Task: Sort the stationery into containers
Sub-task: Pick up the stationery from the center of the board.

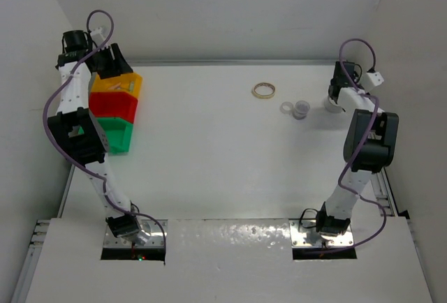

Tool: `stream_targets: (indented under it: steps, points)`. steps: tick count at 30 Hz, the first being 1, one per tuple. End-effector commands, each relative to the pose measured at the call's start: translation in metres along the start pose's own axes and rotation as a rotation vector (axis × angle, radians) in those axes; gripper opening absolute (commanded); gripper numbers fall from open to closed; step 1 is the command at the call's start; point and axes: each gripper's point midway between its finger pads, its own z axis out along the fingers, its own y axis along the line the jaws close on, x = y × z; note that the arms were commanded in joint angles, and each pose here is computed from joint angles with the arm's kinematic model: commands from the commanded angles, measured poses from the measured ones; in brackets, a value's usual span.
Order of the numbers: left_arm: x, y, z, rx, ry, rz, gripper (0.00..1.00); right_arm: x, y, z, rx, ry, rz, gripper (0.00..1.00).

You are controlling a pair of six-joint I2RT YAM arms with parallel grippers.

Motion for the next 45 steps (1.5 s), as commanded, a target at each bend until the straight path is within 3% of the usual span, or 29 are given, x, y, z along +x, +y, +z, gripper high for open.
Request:
stream_targets:
  steps: [1,4,7,12,19,28,42,45]
  points:
    - [-0.011,-0.011,-0.014,0.023,-0.039,0.035,0.56,-0.020,0.015,-0.007,-0.017,-0.087,0.107,0.63]
    - [-0.010,-0.012,-0.013,0.029,-0.038,0.029,0.56,-0.024,0.030,-0.030,-0.140,-0.147,0.161,0.60]
    - [-0.009,-0.011,-0.012,0.031,-0.038,0.023,0.56,-0.021,0.040,-0.037,-0.149,-0.162,0.215,0.63]
    - [-0.004,-0.013,-0.006,0.054,-0.022,0.003,0.57,0.008,0.033,-0.010,-0.079,-0.096,0.227,0.69]
    - [0.005,-0.011,-0.002,0.057,-0.001,-0.002,0.58,-0.004,0.021,0.017,-0.062,-0.099,0.314,0.71]
    - [0.009,-0.009,0.005,0.062,0.011,-0.024,0.59,0.007,0.021,0.047,0.011,-0.008,0.273,0.71]
    - [0.003,-0.009,0.000,0.057,-0.004,-0.022,0.59,0.044,-0.004,0.051,0.118,0.086,0.295,0.67]
    - [0.002,-0.010,0.000,0.058,-0.007,-0.022,0.59,0.049,-0.010,0.053,0.131,0.098,0.289,0.55]
